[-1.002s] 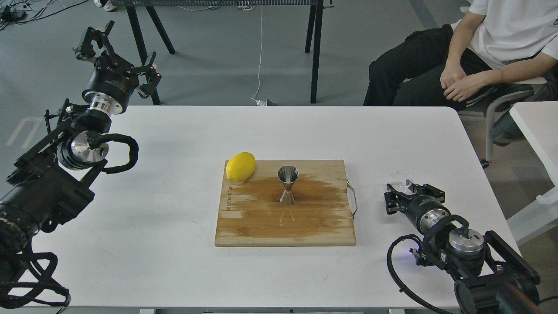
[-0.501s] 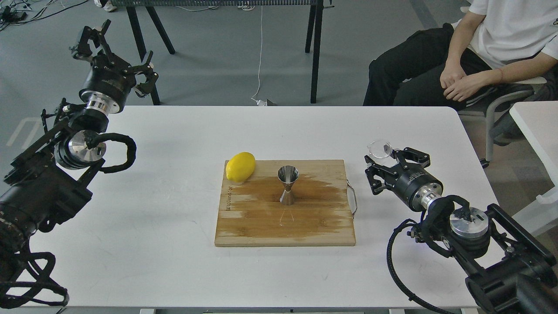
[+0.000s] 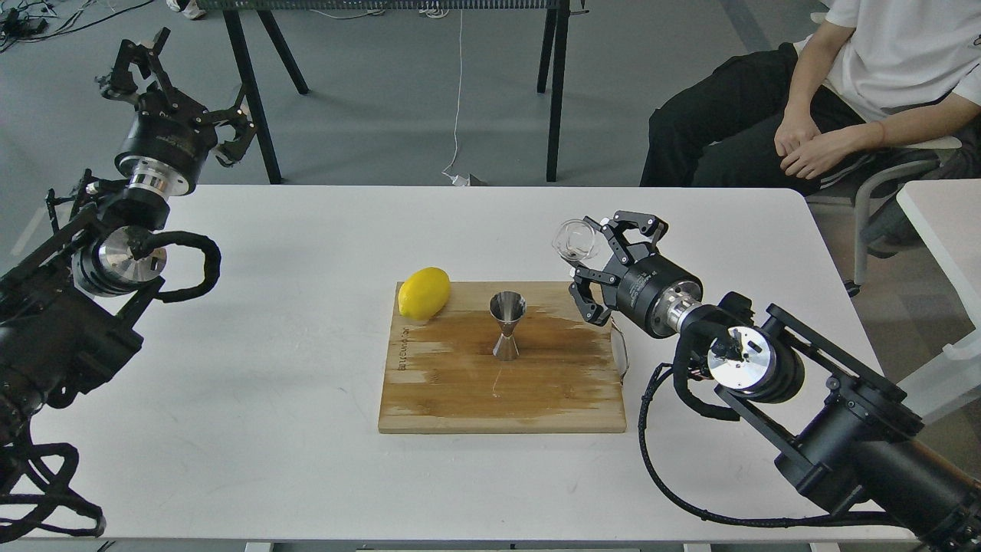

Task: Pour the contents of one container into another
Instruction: 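Grasp the clear glass cup with the right gripper and lift, then move the held glass cup above the jigger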

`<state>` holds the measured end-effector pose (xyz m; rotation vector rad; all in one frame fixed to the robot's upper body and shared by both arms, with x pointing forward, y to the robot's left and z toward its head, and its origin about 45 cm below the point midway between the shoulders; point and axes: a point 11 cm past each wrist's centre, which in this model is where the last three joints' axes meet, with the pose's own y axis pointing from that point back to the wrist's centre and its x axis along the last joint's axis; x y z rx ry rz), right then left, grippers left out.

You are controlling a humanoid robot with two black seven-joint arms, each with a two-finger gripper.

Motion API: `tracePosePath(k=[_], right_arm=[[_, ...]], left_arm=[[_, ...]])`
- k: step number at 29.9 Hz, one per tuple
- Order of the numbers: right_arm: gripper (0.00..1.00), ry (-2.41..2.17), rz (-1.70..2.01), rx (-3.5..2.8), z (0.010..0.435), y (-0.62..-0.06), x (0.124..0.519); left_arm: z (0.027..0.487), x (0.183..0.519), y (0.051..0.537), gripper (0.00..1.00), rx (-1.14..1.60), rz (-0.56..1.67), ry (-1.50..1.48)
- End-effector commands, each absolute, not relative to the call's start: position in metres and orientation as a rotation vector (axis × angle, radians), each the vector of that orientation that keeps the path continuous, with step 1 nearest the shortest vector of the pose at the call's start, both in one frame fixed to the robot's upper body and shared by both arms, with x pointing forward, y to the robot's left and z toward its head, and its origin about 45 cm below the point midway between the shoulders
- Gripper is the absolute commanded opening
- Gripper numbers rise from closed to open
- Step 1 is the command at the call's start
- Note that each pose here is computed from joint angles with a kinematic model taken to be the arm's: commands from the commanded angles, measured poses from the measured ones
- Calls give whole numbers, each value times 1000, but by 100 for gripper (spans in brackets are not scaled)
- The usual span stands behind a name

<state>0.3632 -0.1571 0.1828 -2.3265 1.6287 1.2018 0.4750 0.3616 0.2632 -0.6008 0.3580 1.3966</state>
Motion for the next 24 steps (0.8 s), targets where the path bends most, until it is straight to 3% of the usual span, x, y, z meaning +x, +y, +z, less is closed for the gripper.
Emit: tracePosePath(k=[1, 24], right_arm=[[34, 1674, 1071, -2429, 181, -148, 360], [34, 1752, 526, -2722, 172, -111, 340]], left_arm=[[266, 473, 368, 100, -595, 1402, 347], [270, 471, 383, 100, -577, 1429, 321]])
